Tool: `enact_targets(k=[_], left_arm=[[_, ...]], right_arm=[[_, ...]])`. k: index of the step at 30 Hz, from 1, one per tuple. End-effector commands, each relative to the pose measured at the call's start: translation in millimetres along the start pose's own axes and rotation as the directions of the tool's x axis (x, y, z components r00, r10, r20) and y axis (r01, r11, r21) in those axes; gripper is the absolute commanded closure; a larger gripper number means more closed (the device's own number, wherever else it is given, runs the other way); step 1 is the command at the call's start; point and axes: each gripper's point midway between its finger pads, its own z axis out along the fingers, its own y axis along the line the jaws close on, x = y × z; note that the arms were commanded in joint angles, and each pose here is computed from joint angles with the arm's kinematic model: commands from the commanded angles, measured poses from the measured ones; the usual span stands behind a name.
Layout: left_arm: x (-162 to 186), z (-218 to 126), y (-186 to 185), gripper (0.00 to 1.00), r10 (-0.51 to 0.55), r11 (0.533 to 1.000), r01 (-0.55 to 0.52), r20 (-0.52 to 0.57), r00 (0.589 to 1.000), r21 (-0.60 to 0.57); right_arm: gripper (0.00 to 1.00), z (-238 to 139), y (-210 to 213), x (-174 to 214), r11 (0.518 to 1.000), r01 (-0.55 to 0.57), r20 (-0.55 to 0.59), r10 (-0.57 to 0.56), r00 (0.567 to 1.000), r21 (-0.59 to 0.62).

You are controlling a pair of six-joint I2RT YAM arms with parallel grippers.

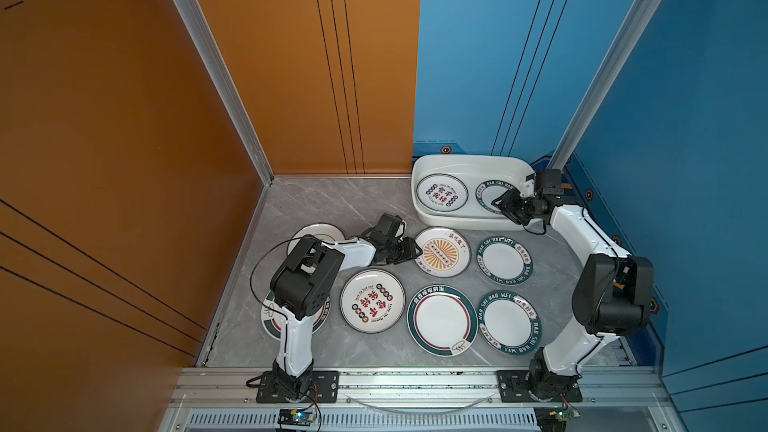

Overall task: Place the plates into the plastic bin on the countertop
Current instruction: 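Withdraw the right gripper from the bin while left gripper reaches the orange sunburst plate, then close the left gripper on the orange sunburst plate edge and tilt it up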

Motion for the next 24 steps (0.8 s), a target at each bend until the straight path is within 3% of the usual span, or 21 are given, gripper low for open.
enact_targets(k=[1,24], left_arm=[[18,17,24,0.56,-0.026,0.997,0.022,-0.057,0.998,-0.068],[30,28,53,0.84,-0.056,0.991,0.044,-0.094,0.994,-0.125]], right_arm=[[0.51,-7,5,-3,0.999,0.029,0.022,-0.029,0.999,-0.018],[0.51,-8,-1,3,1.000,0.022,0.011,-0.022,1.000,-0.017]])
